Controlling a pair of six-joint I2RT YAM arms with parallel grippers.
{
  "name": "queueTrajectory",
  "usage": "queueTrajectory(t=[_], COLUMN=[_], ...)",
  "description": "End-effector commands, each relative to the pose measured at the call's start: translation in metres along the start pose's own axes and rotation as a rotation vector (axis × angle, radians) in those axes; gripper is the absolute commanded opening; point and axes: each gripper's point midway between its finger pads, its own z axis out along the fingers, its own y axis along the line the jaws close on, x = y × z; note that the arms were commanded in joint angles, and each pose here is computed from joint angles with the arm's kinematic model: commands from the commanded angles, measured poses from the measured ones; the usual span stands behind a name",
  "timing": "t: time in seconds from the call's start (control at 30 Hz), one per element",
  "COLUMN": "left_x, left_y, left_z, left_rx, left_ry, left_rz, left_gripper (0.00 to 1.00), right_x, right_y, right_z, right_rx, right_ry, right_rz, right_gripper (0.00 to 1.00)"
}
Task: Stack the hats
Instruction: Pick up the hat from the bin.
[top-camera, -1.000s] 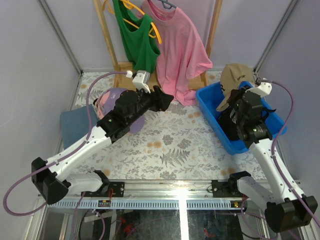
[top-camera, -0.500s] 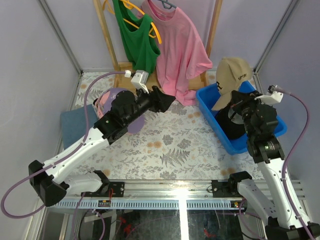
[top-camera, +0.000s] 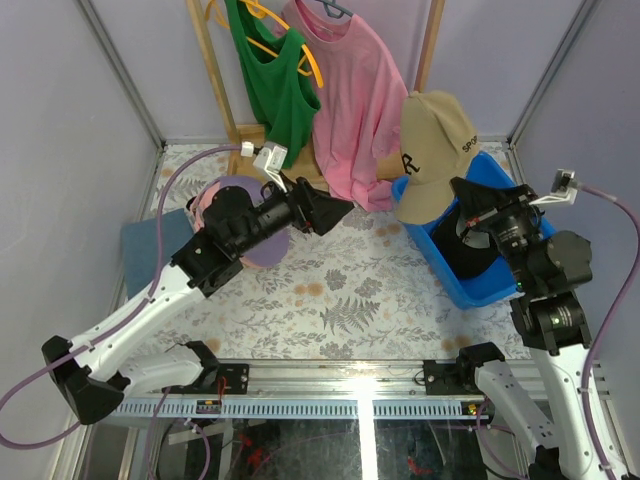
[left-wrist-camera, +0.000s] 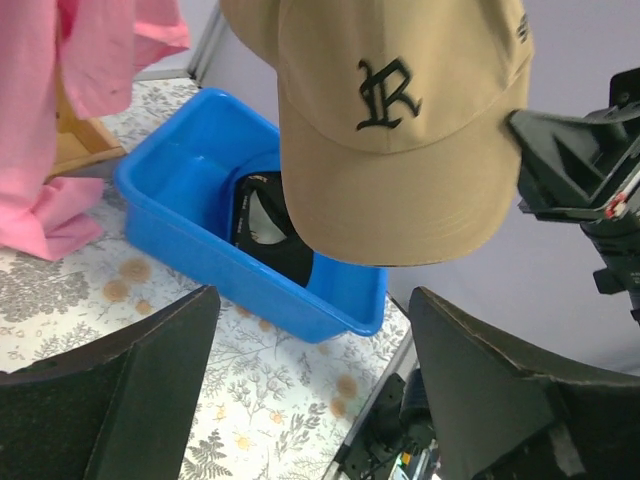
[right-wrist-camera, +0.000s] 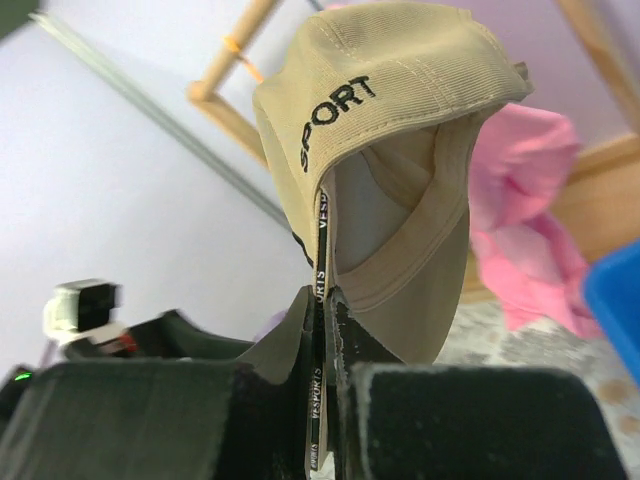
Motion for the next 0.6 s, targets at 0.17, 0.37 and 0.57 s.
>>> queueTrajectory(t=[0.17, 0.37, 0.57], left_x=[-0.003, -0.019, -0.038], left_y=[-0.043, -0.063, -0.077], left_z=[-0.018, -0.034, -0.052], left_rx=[0.197, 0.306, 0.385], left_ry=[0.005, -0.086, -0.194], left_rz=[-0.068, -0.139, -0.197], left_gripper=[0.85, 0.93, 0.98], right_x=[-0.041, -0.041, -0.039], right_y=[0.115, 0.134, 0.148], right_z=[-0.033, -0.038, -0.045], right_rx=[-0.459, -0.585, -0.711], right_ry=[-0.035, 0.002, 0.054], right_rz=[0.183, 0.293, 0.408], right_gripper=[0.00, 0.00, 0.00])
